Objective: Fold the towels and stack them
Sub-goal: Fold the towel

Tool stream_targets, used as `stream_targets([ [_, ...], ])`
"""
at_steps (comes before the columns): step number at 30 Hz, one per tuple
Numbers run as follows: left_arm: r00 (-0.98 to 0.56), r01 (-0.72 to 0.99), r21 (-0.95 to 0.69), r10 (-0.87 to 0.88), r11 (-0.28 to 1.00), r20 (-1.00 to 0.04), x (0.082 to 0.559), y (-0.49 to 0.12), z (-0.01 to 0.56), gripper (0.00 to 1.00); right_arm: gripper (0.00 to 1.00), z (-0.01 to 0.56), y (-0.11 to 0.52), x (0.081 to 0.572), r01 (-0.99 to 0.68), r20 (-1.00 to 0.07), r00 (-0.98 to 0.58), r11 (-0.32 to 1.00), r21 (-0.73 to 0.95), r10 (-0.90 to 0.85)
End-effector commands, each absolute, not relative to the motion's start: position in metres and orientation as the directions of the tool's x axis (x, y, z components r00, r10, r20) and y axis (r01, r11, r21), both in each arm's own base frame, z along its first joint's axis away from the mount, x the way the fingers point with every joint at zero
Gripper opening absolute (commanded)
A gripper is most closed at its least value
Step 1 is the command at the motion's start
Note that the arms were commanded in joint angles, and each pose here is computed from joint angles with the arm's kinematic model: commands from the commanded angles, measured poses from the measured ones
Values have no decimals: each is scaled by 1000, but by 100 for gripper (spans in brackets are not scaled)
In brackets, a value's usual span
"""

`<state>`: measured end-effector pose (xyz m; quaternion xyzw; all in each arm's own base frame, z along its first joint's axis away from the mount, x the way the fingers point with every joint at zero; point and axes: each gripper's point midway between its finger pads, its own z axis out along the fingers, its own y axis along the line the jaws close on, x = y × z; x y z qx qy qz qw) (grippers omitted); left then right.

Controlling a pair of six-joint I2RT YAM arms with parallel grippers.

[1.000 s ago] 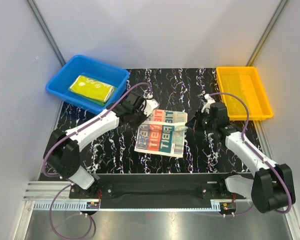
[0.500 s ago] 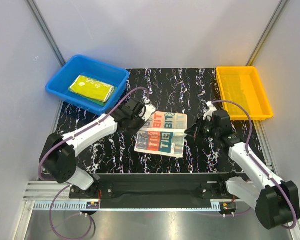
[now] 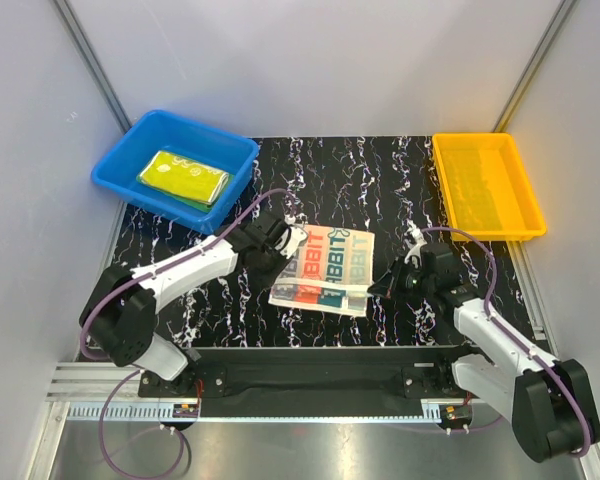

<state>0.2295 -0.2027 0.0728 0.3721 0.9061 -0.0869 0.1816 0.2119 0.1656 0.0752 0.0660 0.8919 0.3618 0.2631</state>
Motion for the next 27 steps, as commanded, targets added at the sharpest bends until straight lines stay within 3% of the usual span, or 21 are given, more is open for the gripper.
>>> stream_targets([
  [1,-710,670,-53,617,741,-339,217,-197,62,25,14,78,171,208,-60,-380,-875,713,698,298],
  [2,-714,664,-47,614,746,-337,216,-196,62,27,18,76,171,206,-50,-365,-883,715,698,294],
  [3,-711,665,-41,615,746,-341,216,-196,65,29,29,74,172,203,-36,-345,-892,713,700,293],
  [6,-736,604,14,564,797,-374,229,-192,78,30,43,73,170,203,3,-316,-898,722,692,307],
  [9,-739,537,63,506,841,-445,253,-194,96,38,46,75,169,208,16,-318,-894,730,683,317],
  [15,-810,441,-73,362,894,-461,273,-220,86,40,46,76,169,232,35,-341,-876,748,663,342],
  [27,-913,297,-273,189,915,-362,271,-235,28,36,36,27,148,279,95,-375,-878,877,472,297],
])
